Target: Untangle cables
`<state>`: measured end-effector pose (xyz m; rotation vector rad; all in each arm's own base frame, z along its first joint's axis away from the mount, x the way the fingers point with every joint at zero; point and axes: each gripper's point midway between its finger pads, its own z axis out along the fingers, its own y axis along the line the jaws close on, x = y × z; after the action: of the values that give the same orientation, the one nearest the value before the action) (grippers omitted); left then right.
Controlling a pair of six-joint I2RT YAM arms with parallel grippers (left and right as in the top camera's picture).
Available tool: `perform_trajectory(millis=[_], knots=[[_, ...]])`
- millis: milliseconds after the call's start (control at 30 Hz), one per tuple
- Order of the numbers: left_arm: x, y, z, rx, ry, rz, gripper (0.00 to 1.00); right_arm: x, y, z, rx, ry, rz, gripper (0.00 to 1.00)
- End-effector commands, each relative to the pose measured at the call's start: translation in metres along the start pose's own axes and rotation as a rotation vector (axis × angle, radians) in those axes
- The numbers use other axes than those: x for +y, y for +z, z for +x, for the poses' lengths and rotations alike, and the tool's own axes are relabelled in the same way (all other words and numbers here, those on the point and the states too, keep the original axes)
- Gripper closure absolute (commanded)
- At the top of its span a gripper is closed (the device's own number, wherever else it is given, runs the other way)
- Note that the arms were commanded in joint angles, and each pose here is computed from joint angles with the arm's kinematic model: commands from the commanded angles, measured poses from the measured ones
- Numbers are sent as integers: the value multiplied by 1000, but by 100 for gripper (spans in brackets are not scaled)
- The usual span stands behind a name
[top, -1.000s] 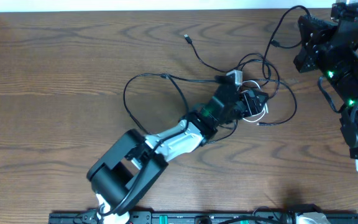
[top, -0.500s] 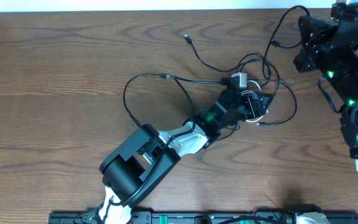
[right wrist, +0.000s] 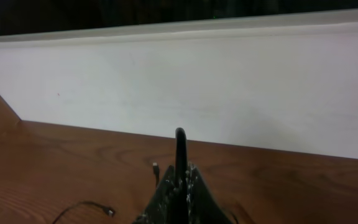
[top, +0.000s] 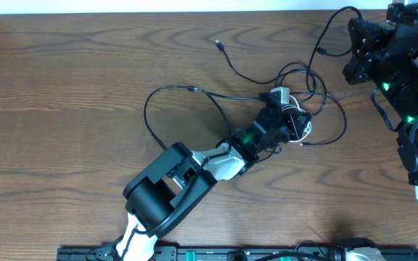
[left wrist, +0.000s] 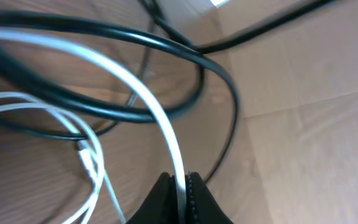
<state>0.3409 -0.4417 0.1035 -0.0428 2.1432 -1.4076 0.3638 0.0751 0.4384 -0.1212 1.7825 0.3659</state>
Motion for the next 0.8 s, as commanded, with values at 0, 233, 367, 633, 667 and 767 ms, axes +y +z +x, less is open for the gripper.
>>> perform_trajectory(millis=[0,233,367,633,667,767], knots=[[-14,-1,-3,26,66,55,93,7,-8,-12,-33,2,-17,99],[-5,-23,-29,69,115,6,92,2,-8,-12,-36,3,7,99],[15,-57,-49,110,258,-154,93,-9,-9,-14,-44,4,75,99],[40,-196,-151,-48,185,-426,92,-50,-13,-8,-33,10,308,99],[41,-217,-166,-90,180,-447,93,-56,-14,-6,-29,10,344,99],[40,-280,-206,-229,197,-503,93,-76,-16,-1,-13,10,452,99]])
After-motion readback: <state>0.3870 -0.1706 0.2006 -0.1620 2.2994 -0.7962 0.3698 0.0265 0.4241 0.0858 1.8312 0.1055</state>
